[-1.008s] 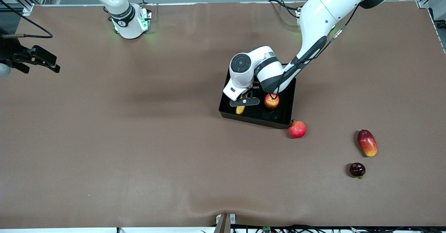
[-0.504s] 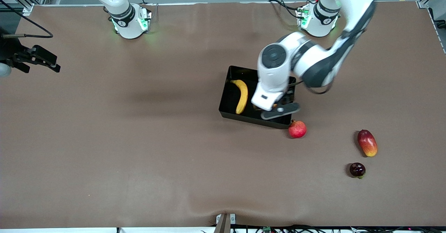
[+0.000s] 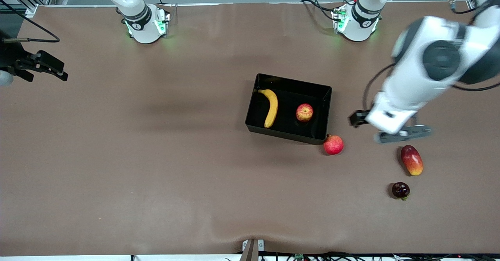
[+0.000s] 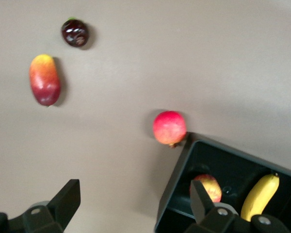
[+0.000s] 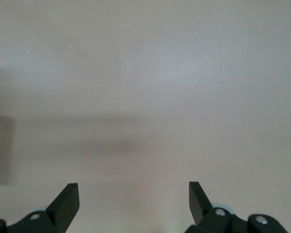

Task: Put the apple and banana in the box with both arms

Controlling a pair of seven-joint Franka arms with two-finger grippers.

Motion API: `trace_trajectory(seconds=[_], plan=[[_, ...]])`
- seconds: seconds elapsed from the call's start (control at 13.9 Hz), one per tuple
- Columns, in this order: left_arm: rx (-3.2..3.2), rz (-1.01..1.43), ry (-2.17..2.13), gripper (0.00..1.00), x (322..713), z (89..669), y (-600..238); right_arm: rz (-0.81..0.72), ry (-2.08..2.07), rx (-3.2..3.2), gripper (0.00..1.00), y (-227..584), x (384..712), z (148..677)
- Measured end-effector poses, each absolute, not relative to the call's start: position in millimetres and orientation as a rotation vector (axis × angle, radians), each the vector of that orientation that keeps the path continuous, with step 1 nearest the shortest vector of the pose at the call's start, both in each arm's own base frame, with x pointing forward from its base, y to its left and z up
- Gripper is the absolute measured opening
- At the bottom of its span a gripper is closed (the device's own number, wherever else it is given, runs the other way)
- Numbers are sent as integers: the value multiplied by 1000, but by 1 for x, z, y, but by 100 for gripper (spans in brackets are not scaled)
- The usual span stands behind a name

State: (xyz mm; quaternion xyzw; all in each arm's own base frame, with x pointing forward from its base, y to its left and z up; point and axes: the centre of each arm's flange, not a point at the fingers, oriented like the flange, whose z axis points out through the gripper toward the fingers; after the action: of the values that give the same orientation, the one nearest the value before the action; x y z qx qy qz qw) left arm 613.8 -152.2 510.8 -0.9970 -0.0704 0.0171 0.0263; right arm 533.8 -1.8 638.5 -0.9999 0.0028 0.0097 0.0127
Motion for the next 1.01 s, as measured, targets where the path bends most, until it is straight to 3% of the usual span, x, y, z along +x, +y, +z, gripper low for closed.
trace_trajectory(seconds=[0.58,1.01], plan=[[-3071,68,-162,100,578,575,-118,31,9,-3116,100,-2,534,638],[-3111,37,-174,100,514,618,-92,32,22,-3116,100,1,534,638]])
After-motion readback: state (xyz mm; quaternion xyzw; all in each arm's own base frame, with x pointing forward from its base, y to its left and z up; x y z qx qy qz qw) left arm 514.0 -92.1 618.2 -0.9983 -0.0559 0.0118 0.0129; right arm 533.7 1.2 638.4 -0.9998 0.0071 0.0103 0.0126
